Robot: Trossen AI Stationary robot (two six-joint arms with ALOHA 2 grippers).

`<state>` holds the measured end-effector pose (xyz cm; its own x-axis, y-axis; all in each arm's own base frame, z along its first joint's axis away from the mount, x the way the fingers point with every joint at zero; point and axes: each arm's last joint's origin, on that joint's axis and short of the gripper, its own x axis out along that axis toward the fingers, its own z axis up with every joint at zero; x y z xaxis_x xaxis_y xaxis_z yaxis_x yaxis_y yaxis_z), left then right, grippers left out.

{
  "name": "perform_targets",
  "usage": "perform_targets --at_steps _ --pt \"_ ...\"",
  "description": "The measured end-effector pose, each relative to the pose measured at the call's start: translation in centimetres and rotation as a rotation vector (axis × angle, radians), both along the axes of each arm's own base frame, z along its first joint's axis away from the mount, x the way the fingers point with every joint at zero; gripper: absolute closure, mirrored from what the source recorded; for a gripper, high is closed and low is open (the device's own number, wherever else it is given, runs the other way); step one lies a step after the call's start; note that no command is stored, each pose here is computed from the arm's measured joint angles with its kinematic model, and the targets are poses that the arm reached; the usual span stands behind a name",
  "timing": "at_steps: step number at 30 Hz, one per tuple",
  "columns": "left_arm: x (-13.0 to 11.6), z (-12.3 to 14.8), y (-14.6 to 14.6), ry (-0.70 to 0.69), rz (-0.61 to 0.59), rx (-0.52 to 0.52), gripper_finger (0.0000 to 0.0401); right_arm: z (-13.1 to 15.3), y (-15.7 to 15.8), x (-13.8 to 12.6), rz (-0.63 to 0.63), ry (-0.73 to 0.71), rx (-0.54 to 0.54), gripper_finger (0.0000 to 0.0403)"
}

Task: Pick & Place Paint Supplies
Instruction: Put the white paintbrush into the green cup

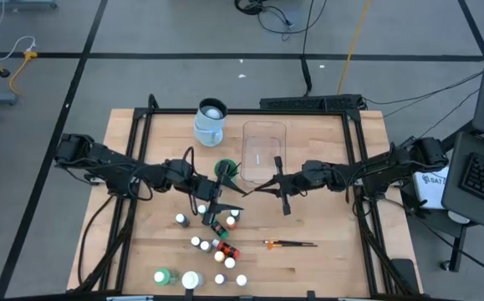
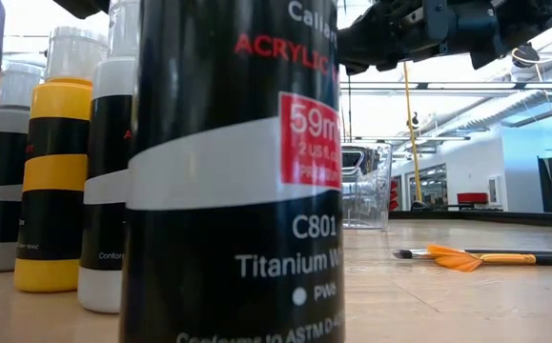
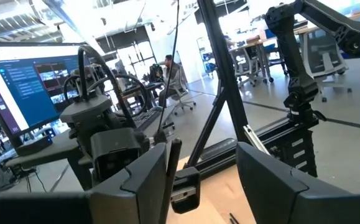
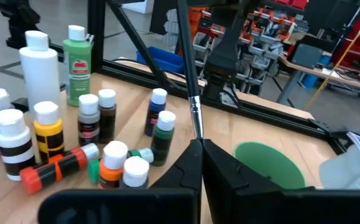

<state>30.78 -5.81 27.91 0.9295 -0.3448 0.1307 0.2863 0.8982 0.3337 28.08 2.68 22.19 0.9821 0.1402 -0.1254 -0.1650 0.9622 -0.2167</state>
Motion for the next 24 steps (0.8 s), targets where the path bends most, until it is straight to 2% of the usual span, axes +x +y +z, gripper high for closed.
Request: perform_targets --at_steps 8,18,24 --pt "0.1 0.0 0.3 0.002 0.010 -0.007 0.0222 0.1 -0.9 0.1 -0.029 -0.011 -0.001 0.0403" --pt "0.2 0.0 1.5 0.012 0.052 -0.035 0.0327 0.1 -1.0 0.1 -0.032 -0.009 -0.004 0.0403" --pt "0.2 -0.1 1.5 0.032 0.043 -0.036 0.0390 -0.4 -0.7 0.0 -0.022 0.046 -0.001 0.0403"
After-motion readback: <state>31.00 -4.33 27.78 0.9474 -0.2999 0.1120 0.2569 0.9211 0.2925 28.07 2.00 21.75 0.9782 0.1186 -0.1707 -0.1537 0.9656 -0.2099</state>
